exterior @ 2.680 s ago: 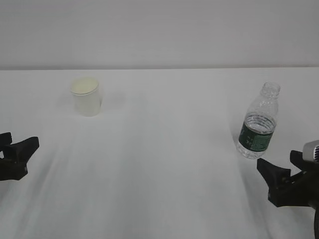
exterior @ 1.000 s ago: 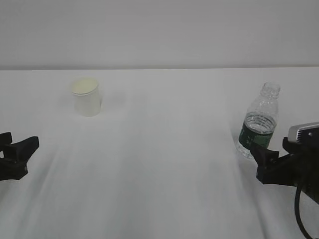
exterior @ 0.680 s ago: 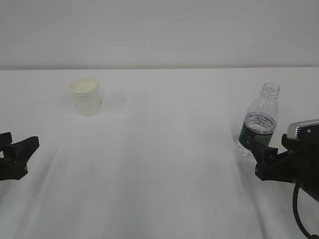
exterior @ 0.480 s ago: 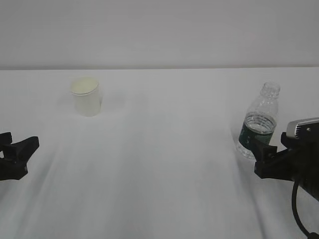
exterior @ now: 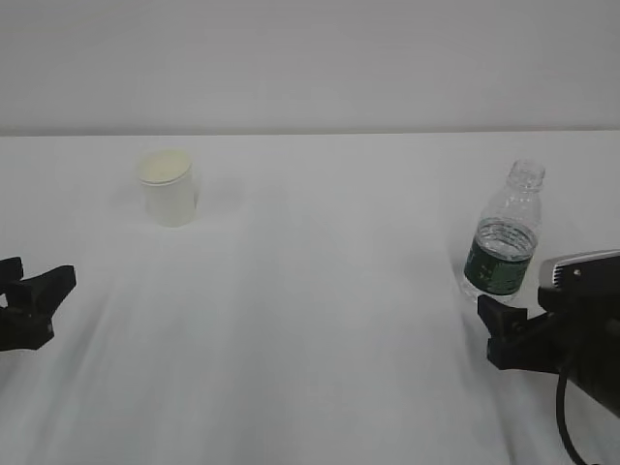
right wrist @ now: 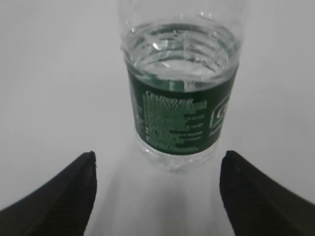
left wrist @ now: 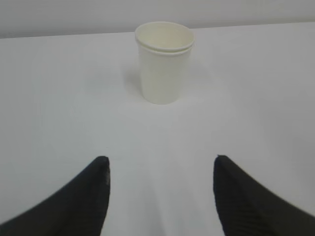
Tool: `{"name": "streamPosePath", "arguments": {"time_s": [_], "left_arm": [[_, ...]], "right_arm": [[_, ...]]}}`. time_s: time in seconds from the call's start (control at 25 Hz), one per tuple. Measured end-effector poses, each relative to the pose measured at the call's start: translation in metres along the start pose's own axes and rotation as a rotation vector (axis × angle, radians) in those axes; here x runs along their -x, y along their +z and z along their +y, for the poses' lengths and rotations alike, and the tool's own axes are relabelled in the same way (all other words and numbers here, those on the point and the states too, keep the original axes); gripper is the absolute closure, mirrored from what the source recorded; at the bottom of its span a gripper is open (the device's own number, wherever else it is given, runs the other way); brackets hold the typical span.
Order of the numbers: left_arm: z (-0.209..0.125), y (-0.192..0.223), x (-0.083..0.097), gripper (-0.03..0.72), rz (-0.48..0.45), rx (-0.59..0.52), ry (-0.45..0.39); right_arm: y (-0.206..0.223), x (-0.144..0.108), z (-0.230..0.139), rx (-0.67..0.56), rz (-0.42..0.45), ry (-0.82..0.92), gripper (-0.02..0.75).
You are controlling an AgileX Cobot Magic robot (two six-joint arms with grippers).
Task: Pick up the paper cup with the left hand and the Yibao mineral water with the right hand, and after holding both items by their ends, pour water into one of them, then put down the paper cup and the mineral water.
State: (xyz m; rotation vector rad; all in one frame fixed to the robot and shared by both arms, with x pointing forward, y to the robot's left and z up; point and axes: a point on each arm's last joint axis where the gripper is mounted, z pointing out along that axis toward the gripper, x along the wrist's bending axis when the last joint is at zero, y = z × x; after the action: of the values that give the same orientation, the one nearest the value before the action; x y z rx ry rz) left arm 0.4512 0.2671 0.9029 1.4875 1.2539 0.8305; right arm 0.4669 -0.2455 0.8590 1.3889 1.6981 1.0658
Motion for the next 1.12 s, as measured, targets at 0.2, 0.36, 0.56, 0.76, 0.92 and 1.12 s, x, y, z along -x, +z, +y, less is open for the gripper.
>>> {"name": "streamPosePath", "arguments": {"time_s": [0.2, 0.36, 0.56, 0.76, 0.92, 1.12], "left_arm": [[0.0, 0.0, 0.0, 0.214, 0.0, 0.0, 0.0], [0.0, 0.0, 0.0, 0.214, 0.0, 0.0, 0.0], [0.0, 0.0, 0.0, 0.214, 0.0, 0.0, 0.0], [0.0, 0.0, 0.0, 0.214, 0.0, 0.0, 0.0], [0.0, 0.0, 0.0, 0.214, 0.0, 0.0, 0.0], [0.0, 0.0, 0.0, 0.214, 0.0, 0.0, 0.0]], "right_arm": [[0.004, 0.0, -0.006, -0.026, 0.0, -0.001, 0.148], [0.01, -0.001, -0.002, -0.004, 0.0, 0.0, 0.148], [0.014, -0.001, 0.001, 0.01, 0.0, 0.001, 0.148], [0.014, -0.001, 0.002, 0.012, -0.003, 0.002, 0.148], [0.014, 0.0, 0.002, 0.013, -0.008, 0.005, 0.148], [0.021, 0.0, 0.008, 0.041, -0.016, 0.01, 0.148]]}}
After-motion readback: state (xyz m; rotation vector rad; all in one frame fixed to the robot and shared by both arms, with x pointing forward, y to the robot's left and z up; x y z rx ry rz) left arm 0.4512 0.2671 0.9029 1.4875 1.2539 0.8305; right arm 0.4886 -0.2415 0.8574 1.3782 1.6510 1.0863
